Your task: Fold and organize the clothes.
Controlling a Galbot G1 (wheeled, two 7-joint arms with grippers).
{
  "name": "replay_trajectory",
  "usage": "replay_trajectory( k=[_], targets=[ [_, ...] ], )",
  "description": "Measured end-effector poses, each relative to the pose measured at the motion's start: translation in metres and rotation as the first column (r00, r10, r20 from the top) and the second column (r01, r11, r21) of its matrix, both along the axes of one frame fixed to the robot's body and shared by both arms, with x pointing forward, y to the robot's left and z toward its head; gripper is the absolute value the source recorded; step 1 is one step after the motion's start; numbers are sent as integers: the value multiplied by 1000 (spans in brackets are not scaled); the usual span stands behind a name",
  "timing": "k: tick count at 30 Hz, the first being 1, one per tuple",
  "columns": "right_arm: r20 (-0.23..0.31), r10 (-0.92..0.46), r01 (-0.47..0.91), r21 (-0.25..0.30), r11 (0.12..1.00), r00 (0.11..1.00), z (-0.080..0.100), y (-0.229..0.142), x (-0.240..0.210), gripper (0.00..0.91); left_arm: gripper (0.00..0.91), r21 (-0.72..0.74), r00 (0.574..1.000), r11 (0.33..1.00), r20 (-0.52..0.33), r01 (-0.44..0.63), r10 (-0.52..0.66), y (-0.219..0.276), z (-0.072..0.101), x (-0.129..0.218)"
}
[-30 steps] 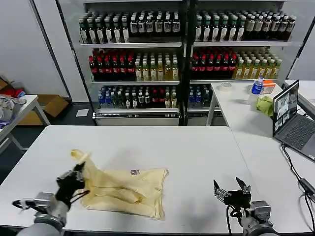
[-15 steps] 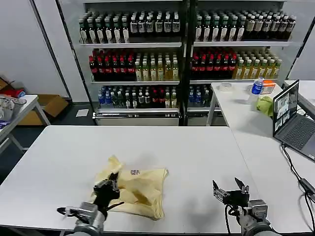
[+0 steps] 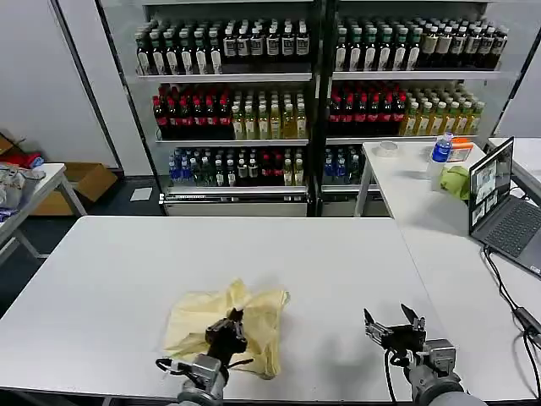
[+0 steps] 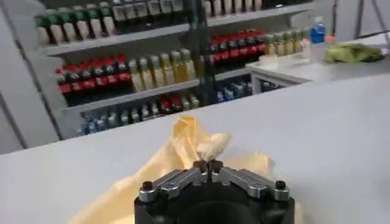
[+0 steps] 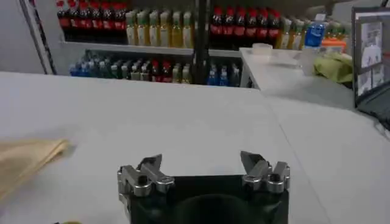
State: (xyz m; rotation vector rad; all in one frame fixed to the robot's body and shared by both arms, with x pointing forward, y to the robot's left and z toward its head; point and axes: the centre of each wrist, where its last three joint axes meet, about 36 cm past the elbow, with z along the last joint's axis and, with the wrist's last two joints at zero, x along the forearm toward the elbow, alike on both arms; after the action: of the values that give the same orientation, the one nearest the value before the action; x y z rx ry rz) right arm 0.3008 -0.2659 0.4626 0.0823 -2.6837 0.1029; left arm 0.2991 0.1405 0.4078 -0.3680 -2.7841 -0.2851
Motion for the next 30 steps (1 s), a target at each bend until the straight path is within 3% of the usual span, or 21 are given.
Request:
replay_trajectory(
  k=[12,21,30],
  targets=[
    [7,-3,3,11,1000,1000,0,3,2,907,907,-74,998,995,19,60,-59,0,7,-5],
    [13,-8,8,21,1000,1000,2,5,1,907,907,-224,1000,974,27,22,-16,41,42,-10],
    [16,-10,9,32,999,1000,4,8,-2,907,907,-263,993,957,-25,-118,116,105,66,-10]
  ],
)
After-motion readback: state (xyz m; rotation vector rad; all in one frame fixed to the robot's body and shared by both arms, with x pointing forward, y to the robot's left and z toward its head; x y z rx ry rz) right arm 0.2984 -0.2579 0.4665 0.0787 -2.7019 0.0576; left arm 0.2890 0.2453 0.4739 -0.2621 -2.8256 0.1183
